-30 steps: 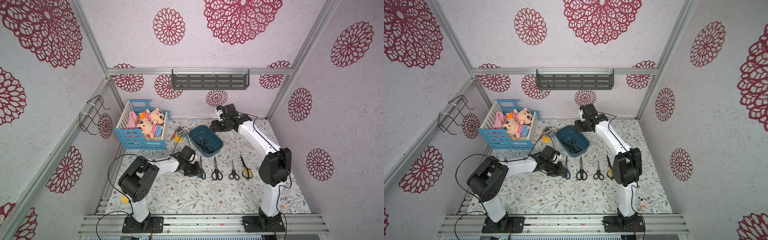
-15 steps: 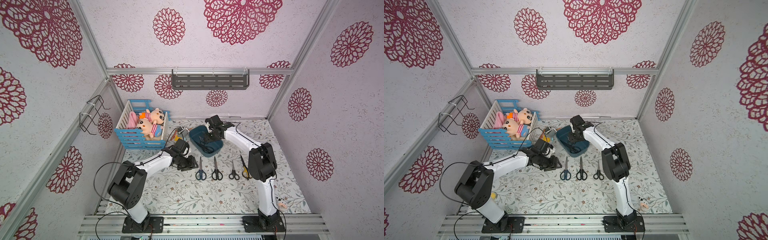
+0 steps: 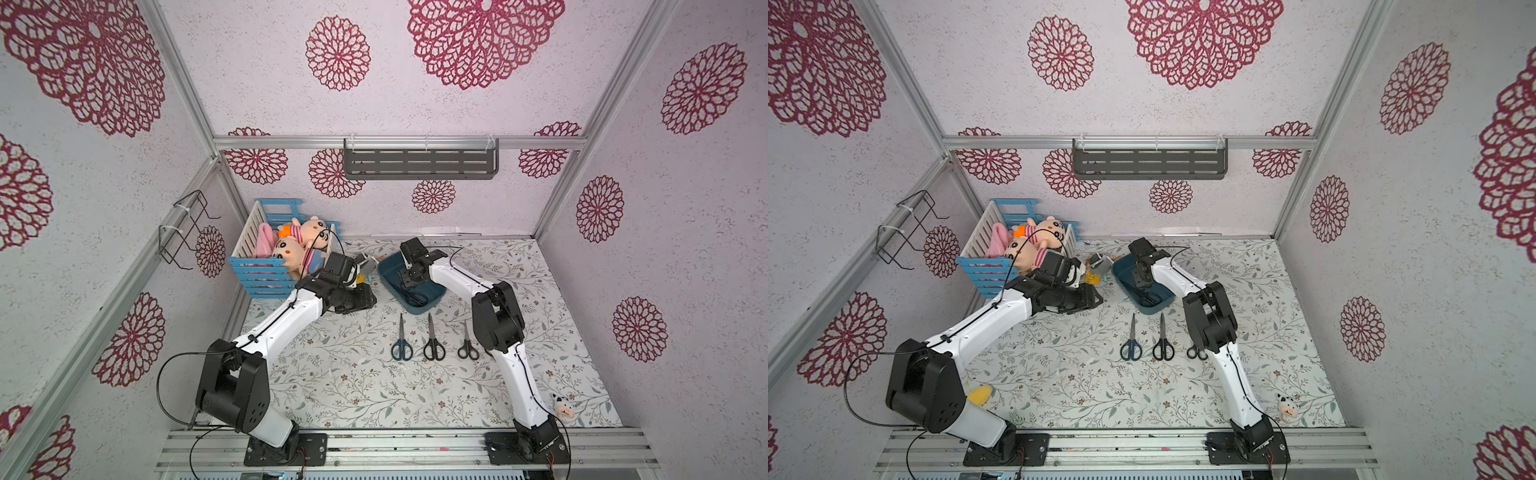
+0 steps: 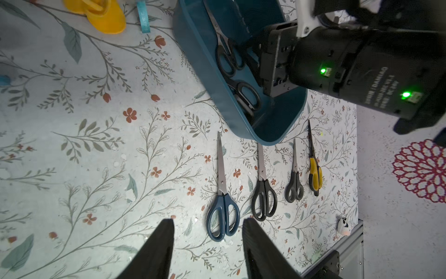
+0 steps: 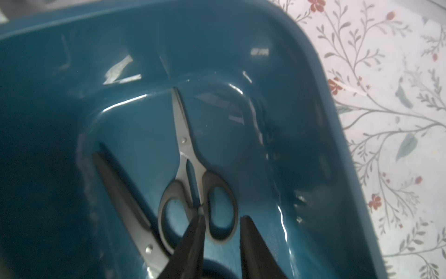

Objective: Take the scissors out of the storage box
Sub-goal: Pick up the scissors from the storage box.

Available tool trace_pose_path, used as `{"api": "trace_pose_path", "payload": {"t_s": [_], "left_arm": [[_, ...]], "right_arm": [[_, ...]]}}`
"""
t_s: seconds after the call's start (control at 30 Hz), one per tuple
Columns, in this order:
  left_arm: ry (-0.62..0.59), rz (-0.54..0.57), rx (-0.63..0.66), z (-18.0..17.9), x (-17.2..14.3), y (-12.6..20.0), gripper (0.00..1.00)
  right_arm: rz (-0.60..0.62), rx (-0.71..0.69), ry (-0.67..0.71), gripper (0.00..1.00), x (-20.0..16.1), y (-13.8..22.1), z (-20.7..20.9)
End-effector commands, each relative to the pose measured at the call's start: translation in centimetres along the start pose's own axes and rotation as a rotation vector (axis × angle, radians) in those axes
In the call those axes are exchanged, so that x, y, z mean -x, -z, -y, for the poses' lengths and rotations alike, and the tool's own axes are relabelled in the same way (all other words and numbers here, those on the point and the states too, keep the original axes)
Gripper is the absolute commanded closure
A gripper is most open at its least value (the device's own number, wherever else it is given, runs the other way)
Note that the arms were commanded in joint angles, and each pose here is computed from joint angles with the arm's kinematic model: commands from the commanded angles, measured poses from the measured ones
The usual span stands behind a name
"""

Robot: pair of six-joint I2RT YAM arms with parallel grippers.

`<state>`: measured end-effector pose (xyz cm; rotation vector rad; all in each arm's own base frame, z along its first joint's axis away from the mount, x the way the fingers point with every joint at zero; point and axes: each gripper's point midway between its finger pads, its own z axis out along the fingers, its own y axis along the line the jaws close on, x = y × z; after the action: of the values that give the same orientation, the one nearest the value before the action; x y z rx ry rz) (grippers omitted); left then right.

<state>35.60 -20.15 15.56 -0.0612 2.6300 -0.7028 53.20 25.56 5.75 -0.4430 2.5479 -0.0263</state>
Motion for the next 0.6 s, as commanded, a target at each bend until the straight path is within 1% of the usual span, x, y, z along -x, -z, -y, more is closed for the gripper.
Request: {"api": "trace_pose_path", "payload": {"t_s": [0.0, 0.1, 0.27, 0.57], "left_arm": [[-0.017, -0.006, 0.022, -0.6, 0.3, 0.1, 0.52], [-0.021, -0.006, 0.019, -0.6, 0.4, 0.1, 0.52], [-0.017, -0.006, 0.017, -0.9, 0.8, 0.2, 0.52], [-0.009, -0.002, 0.01, -1.0, 1.2, 0.3, 0.52]], "right_arm": [[0.013, -0.052, -0.017, 0.71, 0.9, 0.5, 0.8], [0.013, -0.049, -0.03, 0.72, 0.8, 0.3, 0.9], [-0.031, -0.045, -0.054, 0.73, -0.5, -0.7, 1.4], [-0.084, 0.017, -0.092, 0.73, -2.6, -2.9, 0.9]]}}
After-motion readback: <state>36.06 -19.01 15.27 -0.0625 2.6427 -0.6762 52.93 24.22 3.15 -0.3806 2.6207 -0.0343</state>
